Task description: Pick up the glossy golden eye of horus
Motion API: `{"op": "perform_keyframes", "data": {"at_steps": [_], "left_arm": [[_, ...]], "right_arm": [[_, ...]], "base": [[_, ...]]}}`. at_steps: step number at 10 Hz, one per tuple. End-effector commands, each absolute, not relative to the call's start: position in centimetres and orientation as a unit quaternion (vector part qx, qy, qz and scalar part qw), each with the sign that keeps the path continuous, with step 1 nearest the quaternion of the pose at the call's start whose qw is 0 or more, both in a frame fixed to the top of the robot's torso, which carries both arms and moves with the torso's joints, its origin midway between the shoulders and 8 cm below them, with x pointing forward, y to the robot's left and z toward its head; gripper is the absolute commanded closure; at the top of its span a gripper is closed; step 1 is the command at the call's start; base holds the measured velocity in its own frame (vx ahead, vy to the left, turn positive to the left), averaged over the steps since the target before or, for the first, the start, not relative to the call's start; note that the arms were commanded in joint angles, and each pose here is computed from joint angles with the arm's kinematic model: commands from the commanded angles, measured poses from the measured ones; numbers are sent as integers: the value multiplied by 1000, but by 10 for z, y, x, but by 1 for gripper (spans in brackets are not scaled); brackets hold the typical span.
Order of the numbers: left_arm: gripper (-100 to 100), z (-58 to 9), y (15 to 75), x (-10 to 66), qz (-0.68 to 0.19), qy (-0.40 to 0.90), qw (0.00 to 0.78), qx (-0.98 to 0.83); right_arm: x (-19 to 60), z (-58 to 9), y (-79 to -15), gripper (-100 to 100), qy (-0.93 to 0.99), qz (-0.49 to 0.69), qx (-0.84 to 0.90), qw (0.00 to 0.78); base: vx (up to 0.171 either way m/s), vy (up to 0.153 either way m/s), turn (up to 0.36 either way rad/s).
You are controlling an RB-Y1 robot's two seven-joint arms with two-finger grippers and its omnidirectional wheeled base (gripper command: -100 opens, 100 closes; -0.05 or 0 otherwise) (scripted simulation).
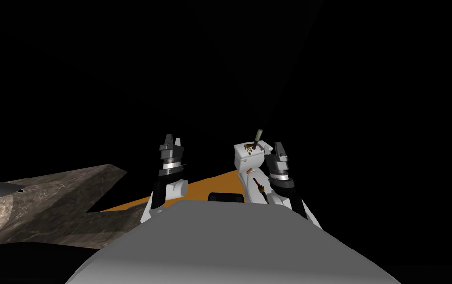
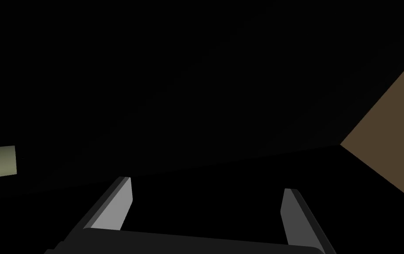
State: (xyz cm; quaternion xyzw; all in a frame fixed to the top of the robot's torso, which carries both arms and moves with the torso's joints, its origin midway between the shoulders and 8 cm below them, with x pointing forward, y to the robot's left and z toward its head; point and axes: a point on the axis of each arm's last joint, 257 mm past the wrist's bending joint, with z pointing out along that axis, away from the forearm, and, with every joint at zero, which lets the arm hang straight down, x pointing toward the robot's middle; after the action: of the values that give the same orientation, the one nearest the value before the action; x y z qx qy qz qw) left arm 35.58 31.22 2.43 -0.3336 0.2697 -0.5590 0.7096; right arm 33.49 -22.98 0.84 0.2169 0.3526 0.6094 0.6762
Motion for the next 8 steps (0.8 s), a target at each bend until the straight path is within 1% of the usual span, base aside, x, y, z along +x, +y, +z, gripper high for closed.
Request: {"op": "perform_keyframes", "data": {"at_steps": [1,2,5,6,7,8], "left_arm": [[0,24,312,356,-559,270,710,-334],[0,24,312,356,-559,270,710,-334],[0,24,312,356,-559,270,710,-334],[0,24,312,356,-559,270,710,-334],[0,24,312,356,-559,270,710,-334],[0,24,312,356,-559,270,710,-334]], "right_arm": [[339,-9,-226,-100,377,613,223,658],[339,-10,-224,-100,385,612,216,656],[344,-46,-220,-100,429,614,230,621],[343,-47,-219,-100,439,613,221,619],[345,-66,-219,-100,456,612,235,602],[344,-68,-218,-100,468,610,225,599]], "base": [[17,31,56],[15,22,19],[20,26,44],[16,31,27],[19,35,54],[24,25,25]]}}
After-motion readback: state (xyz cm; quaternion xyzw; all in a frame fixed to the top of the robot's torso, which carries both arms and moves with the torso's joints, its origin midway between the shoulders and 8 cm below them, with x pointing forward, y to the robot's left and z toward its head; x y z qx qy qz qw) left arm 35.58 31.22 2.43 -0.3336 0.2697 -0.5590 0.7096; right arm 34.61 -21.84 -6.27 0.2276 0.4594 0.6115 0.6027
